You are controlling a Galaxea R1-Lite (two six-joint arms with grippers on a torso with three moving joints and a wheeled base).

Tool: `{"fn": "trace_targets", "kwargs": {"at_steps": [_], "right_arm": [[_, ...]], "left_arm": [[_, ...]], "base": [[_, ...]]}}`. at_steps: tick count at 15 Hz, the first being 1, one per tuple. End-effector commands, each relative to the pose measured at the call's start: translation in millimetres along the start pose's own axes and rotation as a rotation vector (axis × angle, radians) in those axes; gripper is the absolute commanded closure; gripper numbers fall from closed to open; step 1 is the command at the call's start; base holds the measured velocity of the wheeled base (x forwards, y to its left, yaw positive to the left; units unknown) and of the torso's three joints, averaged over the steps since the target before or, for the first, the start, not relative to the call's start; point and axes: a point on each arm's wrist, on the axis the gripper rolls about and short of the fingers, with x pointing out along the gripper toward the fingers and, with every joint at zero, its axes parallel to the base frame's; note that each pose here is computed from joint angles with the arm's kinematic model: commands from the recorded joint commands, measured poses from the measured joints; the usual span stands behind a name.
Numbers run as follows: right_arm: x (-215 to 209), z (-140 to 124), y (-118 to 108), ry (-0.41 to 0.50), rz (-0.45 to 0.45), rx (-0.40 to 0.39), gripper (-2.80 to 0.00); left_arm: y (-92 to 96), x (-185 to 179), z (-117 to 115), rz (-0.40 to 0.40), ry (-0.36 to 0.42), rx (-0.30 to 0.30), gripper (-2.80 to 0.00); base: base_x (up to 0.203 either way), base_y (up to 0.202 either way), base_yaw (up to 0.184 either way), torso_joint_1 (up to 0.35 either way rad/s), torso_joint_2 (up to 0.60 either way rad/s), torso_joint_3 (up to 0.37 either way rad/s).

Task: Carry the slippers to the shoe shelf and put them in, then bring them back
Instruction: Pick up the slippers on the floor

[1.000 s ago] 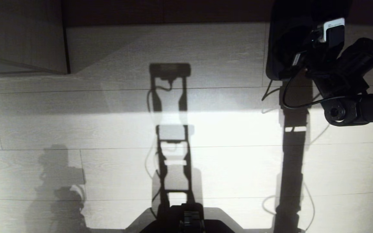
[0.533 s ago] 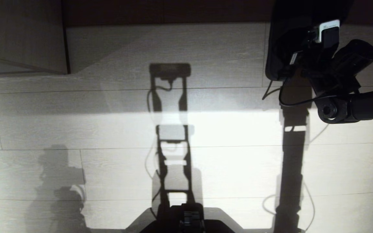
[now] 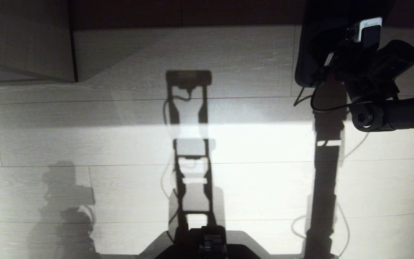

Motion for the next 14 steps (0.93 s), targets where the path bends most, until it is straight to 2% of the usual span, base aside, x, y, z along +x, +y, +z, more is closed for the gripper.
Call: {"fn": "trace_targets", "kwargs": {"at_steps": [1, 6, 14], "right_arm": [[9, 2, -5, -0.049, -0.033, 0.018, -2.8], [21, -4, -10, -0.058, -0.075, 0.098, -2.8], [22, -11, -15, -0.059, -0.075, 0.125, -2.8]], "left_arm": [[0.0, 0, 0, 0.002, 0.0, -0.001, 0.0], [0.0, 0, 0, 0.0, -0.002, -0.001, 0.0], [0.0, 0, 0, 0.001, 0.001, -0.001, 0.0]], "base": [[0.0, 0.0, 0.0, 0.0, 0.0, 0.0], [0.0, 0.0, 0.0, 0.0, 0.0, 0.0], [0.0, 0.0, 0.0, 0.0, 0.0, 0.0]]}}
